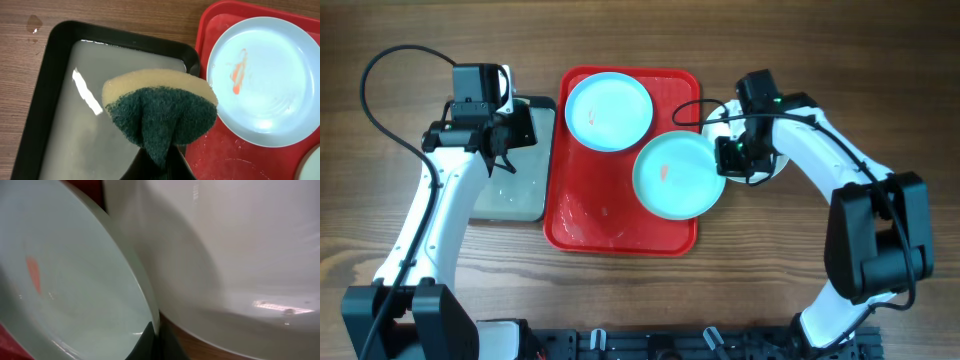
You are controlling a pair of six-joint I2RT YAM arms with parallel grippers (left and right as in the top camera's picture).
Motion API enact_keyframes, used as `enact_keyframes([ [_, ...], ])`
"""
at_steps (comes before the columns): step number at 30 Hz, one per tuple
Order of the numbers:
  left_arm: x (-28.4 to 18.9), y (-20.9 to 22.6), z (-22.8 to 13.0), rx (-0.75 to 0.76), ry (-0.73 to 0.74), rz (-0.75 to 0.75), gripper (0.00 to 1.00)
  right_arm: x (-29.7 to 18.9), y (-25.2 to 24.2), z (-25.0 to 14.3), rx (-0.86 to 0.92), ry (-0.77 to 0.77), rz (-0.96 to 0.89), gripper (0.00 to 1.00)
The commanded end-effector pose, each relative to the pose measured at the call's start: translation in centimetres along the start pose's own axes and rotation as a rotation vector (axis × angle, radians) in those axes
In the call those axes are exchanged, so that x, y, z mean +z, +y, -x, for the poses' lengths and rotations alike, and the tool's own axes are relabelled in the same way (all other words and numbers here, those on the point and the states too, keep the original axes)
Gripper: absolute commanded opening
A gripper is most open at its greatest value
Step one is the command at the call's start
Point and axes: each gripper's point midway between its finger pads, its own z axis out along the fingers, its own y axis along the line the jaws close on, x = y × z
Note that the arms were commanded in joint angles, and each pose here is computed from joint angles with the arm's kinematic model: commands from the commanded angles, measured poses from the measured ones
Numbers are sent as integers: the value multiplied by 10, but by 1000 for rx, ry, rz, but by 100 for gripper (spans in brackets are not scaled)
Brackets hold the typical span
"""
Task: Clean dirty plates on tray and stack at the side
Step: 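Pinch the lower light-blue plate's rim with the right gripper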
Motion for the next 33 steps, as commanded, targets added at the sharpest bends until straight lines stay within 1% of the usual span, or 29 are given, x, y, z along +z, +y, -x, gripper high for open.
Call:
enact_keyframes([
  [1, 0, -2, 4, 12, -5, -18, 4, 1, 32, -13, -57, 37, 102, 4],
  [4, 0, -3, 3, 11, -3, -21, 4, 4, 45, -18, -43, 50, 105, 4],
  [11, -2, -21, 0, 9, 16, -130, 4, 15, 73, -16, 5, -1, 43, 4],
  [16, -2, -23, -7, 7, 46, -142, 4, 23, 100, -19, -19, -27, 48, 4],
  [20, -3, -23, -13, -12, 68, -139, 4, 29, 107, -18, -4, -67, -1, 4],
  [23, -3, -27, -17, -54, 90, -160, 4, 31, 114, -19, 5, -74, 10, 4],
  [28, -9, -43, -33, -67, 164, -257, 4, 31, 118, -19, 15, -74, 20, 4],
  [33, -11, -42, -49, -96, 236, -253, 4, 35, 122, -23, 15, -50, 43, 4],
])
